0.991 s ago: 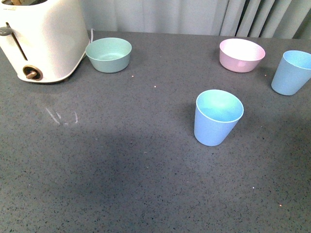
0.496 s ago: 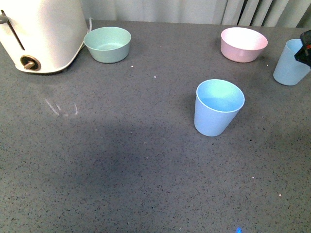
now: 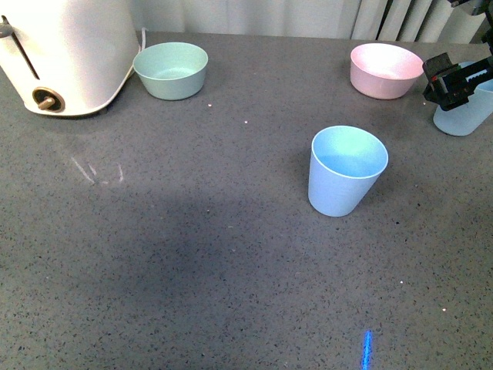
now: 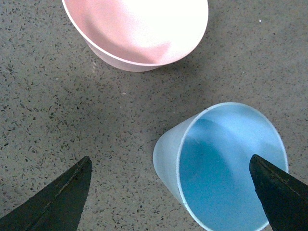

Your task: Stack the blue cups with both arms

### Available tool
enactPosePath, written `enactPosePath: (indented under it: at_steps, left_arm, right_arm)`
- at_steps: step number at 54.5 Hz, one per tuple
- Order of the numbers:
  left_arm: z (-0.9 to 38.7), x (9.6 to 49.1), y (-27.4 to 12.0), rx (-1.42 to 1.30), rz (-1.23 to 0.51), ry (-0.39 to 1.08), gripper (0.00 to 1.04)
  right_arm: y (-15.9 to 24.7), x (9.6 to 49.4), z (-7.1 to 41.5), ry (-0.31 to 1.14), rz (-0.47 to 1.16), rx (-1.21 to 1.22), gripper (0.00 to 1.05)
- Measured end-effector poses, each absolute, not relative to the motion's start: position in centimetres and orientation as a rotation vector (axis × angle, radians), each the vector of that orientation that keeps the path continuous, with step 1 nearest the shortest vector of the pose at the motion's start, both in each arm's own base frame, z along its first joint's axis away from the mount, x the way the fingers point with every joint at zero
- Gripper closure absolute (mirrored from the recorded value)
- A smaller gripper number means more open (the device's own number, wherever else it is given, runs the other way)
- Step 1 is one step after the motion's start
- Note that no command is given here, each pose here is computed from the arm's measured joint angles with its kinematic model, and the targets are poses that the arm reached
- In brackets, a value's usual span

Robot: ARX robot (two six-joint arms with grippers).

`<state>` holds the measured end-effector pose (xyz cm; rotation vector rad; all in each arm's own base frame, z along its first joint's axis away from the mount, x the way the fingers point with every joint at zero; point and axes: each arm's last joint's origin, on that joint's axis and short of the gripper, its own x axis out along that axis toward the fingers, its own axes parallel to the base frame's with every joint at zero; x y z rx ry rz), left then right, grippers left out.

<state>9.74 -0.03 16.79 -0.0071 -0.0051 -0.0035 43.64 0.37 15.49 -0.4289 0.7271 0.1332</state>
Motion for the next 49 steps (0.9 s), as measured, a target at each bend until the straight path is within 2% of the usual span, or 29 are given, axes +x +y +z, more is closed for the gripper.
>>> enactPosePath:
  at_steps: [10,21,32,34,41,49]
  left_arm:
    - [16.8,9.7,0.0,-0.007,-0.003,-0.005,0.09]
    - [16.8,9.7,0.0,-0.007,-0.004,-0.005,0.09]
    - [16.8,9.7,0.0,-0.007,-0.004,-0.005,0.09]
    - [16.8,9.7,0.0,-0.007,-0.003,-0.005,0.09]
    - [16.8,9.7,0.0,-0.007,-0.004,-0.005,0.09]
    - [16.8,9.7,0.0,-0.007,-0.003,-0.005,0.09]
  right_arm:
    - [0.4,44.2,14.0,0.782,0.126,-0.423,0.09]
    - [0.5,44.5,13.3,0.796,0.114,-0.420,0.50]
    - [0.5,44.5,13.3,0.801,0.110,-0.415,0.76]
    - [0.5,44.4,13.3,0.807,0.113,-0.411,0.85]
    - [0.4,44.3,13.4,0.812,0.117,-0.404,1.03]
    - [0.4,43.6,14.3,0.813,0.151,-0.394,1.03]
